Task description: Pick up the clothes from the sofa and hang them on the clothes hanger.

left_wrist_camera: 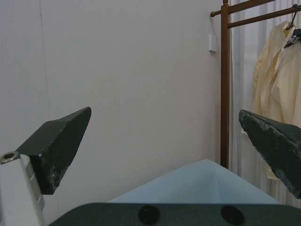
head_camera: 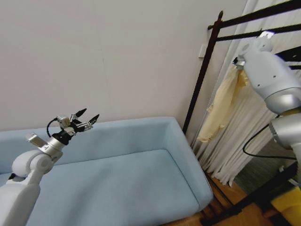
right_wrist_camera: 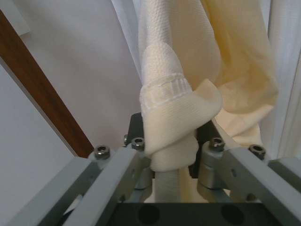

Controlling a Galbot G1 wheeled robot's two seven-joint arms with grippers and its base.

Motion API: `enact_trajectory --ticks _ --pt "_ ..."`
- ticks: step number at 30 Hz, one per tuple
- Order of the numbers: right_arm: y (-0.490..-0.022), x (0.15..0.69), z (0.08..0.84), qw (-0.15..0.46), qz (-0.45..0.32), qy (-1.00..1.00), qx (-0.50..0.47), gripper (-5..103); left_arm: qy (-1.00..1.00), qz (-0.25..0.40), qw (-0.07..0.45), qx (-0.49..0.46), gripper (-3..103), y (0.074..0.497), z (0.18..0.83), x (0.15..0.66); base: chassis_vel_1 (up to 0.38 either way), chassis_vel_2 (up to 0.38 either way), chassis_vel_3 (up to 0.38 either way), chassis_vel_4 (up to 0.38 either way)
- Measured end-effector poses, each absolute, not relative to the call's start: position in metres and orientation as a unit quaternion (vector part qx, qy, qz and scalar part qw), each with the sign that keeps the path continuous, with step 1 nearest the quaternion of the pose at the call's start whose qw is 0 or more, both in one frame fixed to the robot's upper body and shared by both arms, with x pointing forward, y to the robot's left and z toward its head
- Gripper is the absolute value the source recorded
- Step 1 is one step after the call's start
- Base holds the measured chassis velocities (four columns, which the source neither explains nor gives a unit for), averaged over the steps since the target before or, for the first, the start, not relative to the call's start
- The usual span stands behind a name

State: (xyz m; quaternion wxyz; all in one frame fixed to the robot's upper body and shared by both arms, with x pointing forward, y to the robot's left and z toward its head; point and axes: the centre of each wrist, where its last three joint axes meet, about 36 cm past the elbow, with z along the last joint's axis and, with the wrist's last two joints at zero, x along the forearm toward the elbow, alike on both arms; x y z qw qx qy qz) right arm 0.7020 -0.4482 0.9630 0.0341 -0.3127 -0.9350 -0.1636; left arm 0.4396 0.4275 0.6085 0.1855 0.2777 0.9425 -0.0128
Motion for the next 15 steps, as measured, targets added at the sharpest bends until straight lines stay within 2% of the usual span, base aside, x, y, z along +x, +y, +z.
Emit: enact_trajectory --ticks 3,6,10,12,14,15 --pt "-0.446 0.702 0.967 0.032 -0.164 -0.936 -0.309 28 0.943 -0.014 0.186 0.277 100 0.429 0.607 0.440 0.000 0.000 0.000 0.000" --pt "-0.444 0.701 0.971 0.032 -0.166 -0.936 -0.308 33 0.943 -0.015 0.186 0.276 100 0.431 0.605 0.441 0.000 0.000 0.000 0.000" --pt "-0.439 0.700 0.977 0.033 -0.165 -0.935 -0.311 55 0.943 -0.018 0.186 0.275 100 0.433 0.603 0.442 0.000 0.000 0.000 0.000" --pt "-0.437 0.699 0.978 0.033 -0.164 -0.935 -0.312 55 0.943 -0.019 0.186 0.275 100 0.433 0.602 0.442 0.000 0.000 0.000 0.000" --pt "-0.433 0.697 0.985 0.031 -0.159 -0.935 -0.315 66 0.942 -0.022 0.186 0.277 100 0.432 0.600 0.443 0.000 0.000 0.000 0.000" --pt "-0.433 0.697 0.985 0.031 -0.159 -0.935 -0.315 66 0.942 -0.022 0.186 0.277 100 0.432 0.600 0.443 0.000 0.000 0.000 0.000"
